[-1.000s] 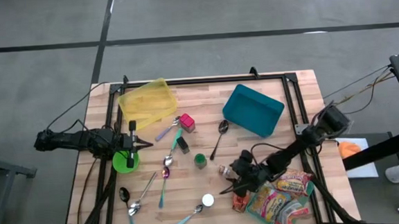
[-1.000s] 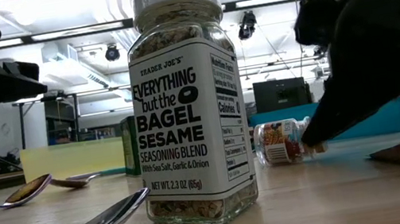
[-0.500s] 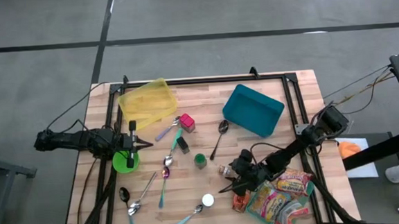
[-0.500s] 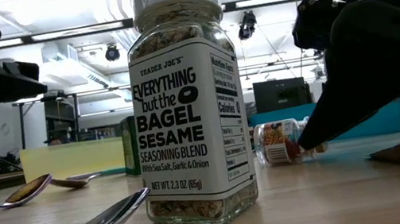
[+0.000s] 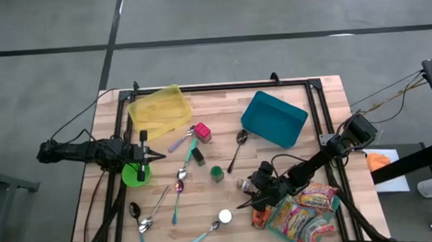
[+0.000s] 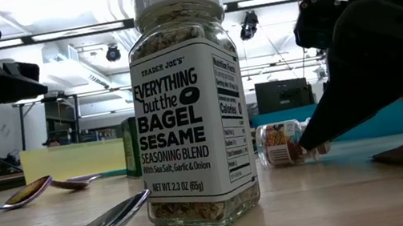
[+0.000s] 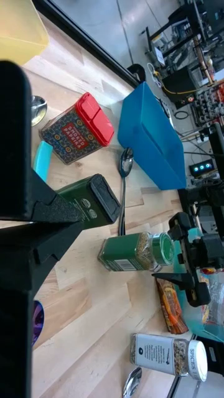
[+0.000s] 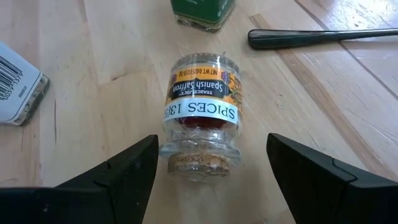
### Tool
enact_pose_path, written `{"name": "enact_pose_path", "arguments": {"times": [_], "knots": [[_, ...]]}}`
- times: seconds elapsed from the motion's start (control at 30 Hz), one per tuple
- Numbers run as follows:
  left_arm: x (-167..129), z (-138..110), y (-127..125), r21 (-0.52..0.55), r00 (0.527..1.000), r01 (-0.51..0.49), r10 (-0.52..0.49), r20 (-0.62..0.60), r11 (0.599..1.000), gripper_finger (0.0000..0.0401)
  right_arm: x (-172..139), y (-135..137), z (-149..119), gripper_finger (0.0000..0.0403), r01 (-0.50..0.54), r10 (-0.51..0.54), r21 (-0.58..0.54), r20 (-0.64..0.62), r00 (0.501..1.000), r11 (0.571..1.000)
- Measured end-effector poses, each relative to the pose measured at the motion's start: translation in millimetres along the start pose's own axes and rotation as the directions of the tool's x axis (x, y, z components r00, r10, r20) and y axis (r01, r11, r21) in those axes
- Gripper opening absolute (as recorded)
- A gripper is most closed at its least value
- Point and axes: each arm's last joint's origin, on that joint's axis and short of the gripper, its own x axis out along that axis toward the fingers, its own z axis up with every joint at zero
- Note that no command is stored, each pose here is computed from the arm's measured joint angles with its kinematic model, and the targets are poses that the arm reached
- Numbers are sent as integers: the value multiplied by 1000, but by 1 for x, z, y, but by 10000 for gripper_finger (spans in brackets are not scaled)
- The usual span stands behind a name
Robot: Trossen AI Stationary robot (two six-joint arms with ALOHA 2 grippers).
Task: Pick & Place Food Item
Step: Put the brown seasoning bottle into the blue bin
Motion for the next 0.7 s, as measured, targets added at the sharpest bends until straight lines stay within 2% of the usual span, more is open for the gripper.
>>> {"name": "enact_pose_path", "arguments": {"times": [0.4,0.7], "knots": [[0,0,0,0,1000,0,0,0,1000,0,0,0,0,290,-4,4,2,3,1000,1000],[0,0,0,0,1000,0,0,0,1000,0,0,0,0,203,1,-1,0,4,1000,1000]]}}
